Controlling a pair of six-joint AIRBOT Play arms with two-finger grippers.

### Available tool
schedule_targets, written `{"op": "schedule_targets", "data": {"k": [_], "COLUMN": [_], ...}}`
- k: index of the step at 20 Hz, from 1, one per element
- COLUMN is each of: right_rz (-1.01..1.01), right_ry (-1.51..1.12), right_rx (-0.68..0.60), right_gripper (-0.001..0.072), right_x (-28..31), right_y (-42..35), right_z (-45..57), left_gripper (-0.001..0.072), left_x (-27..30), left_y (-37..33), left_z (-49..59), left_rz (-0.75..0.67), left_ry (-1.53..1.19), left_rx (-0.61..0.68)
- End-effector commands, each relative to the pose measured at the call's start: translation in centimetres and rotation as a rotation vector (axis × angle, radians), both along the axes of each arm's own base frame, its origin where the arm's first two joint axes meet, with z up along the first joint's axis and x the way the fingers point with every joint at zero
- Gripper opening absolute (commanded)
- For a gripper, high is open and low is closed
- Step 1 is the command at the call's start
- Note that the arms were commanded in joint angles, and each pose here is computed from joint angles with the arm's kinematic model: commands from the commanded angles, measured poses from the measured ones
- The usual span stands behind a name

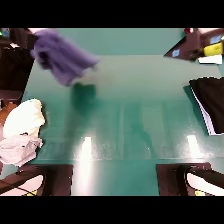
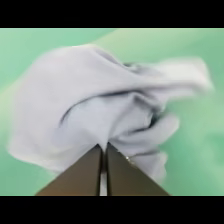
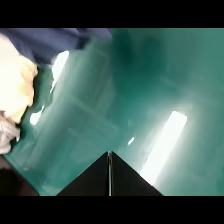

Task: Fold the shirts.

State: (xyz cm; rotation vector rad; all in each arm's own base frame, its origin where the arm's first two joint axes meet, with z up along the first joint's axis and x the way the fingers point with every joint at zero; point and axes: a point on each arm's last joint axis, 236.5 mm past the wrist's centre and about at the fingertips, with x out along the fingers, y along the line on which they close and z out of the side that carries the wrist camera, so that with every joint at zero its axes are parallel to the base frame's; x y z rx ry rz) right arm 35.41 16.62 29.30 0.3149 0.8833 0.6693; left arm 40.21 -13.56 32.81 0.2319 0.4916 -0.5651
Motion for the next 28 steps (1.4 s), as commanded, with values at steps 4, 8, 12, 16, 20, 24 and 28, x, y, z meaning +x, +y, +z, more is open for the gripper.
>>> {"op": "schedule_targets", "data": {"k": [4, 8, 12, 16, 20, 24, 28], "right_rz": [-0.059, -0.04, -0.019, -0.014, -0.015, -0.011, 0.0], "right_ry": [-0.151, -0.136, -0.1, -0.082, -0.083, -0.088, -0.101], "right_rx": [0.0, -0.015, -0.036, -0.05, -0.049, -0.052, -0.06], "right_gripper": [0.0019, 0.0019, 0.0019, 0.0019, 0.0019, 0.0019, 0.0019], "right_x": [0.1, -0.6, -1.4, -1.7, -1.6, -1.5, -1.5], "right_y": [-2.2, -2.1, -2.1, -2.3, -2.3, -2.3, -2.3], "right_z": [5.3, 5.1, 4.3, 3.9, 3.9, 3.9, 3.9], "left_gripper": [0.0027, 0.0027, 0.0337, 0.0711, 0.0711, 0.0711, 0.0711], "left_x": [-9.6, -5.6, 0.9, 2.2, -0.8, -5.7, -12.6], "left_y": [-12.3, -16.5, -18.2, -14.9, -9.4, -8.8, -9.1], "left_z": [3.2, -4.5, -14.4, -17.2, -17.9, -22.3, -31.0], "left_rz": [-0.51, -0.552, -0.402, -0.267, -0.193, -0.156, -0.095], "left_ry": [-0.018, 0.195, 0.441, 0.588, 0.784, 0.902, 1.037], "left_rx": [-0.102, -0.096, -0.133, -0.138, -0.116, -0.111, -0.096]}}
